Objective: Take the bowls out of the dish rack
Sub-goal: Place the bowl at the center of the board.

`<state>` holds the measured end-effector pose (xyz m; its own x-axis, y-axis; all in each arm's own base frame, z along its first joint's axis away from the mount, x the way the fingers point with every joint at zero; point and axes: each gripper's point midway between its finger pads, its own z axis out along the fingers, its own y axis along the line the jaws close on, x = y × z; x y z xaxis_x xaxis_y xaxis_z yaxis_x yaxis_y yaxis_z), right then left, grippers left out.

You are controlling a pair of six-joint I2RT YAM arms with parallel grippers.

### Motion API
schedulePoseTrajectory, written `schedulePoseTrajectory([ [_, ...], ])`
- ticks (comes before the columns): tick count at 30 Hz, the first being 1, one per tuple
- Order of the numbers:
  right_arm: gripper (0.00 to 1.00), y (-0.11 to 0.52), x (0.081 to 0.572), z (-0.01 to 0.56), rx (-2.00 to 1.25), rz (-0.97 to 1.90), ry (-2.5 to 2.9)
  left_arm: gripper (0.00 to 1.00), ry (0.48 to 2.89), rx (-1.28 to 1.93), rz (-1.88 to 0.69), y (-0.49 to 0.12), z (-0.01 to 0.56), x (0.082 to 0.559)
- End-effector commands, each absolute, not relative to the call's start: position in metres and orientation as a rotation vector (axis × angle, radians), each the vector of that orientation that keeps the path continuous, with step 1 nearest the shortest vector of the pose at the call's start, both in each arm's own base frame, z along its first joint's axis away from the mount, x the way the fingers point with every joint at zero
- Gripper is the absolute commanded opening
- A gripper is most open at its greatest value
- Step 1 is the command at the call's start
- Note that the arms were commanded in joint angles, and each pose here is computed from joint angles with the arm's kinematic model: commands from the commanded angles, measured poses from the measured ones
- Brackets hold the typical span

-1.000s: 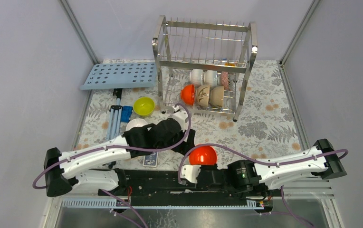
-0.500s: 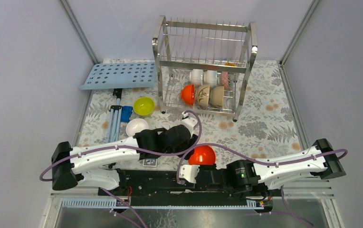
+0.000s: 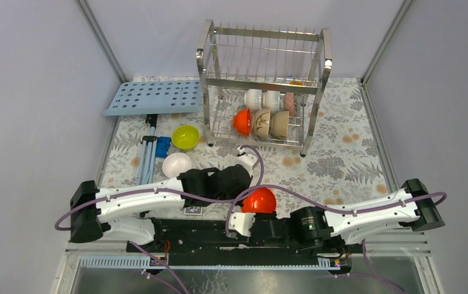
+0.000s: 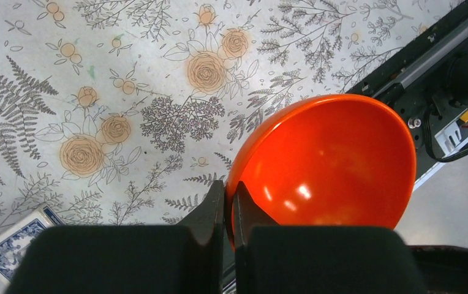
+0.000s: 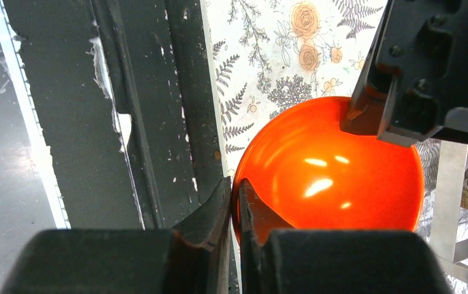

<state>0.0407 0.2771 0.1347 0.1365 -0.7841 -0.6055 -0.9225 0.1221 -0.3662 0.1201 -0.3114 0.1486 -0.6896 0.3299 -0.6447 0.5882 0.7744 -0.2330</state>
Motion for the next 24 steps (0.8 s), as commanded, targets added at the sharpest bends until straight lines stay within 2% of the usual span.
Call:
schedulePoseTrajectory([
  [1,0.0,0.291,0.043,0.16,-1.602,0.27,1.628,0.0,2.336,0.651,-0.587,-0.315,0.16,0.126],
  [3,0.03,0.292,0.044,0.161,-1.586,0.273,1.631,0.0,2.335,0.637,-0.592,-0.315,0.159,0.126],
  [7,0.44,0.294,0.046,0.163,-1.532,0.282,1.658,0.0,2.314,0.577,-0.604,-0.312,0.162,0.13],
  [11,0.73,0.299,0.044,0.169,-1.411,0.366,1.713,0.0,2.283,0.482,-0.606,-0.306,0.168,0.138],
  [12,0.92,0.3,0.045,0.172,-1.375,0.39,1.723,0.0,2.272,0.455,-0.615,-0.305,0.171,0.141],
  [13,0.98,0.3,0.047,0.177,-1.326,0.402,1.73,0.0,2.263,0.431,-0.623,-0.304,0.173,0.143],
  [19,1.0,0.285,0.084,0.226,-0.78,0.472,1.771,0.0,2.216,0.228,-0.607,-0.288,0.188,0.164],
  [24,1.0,0.279,0.098,0.257,-0.575,0.511,1.762,0.0,2.219,0.028,-0.591,-0.265,0.186,0.186],
])
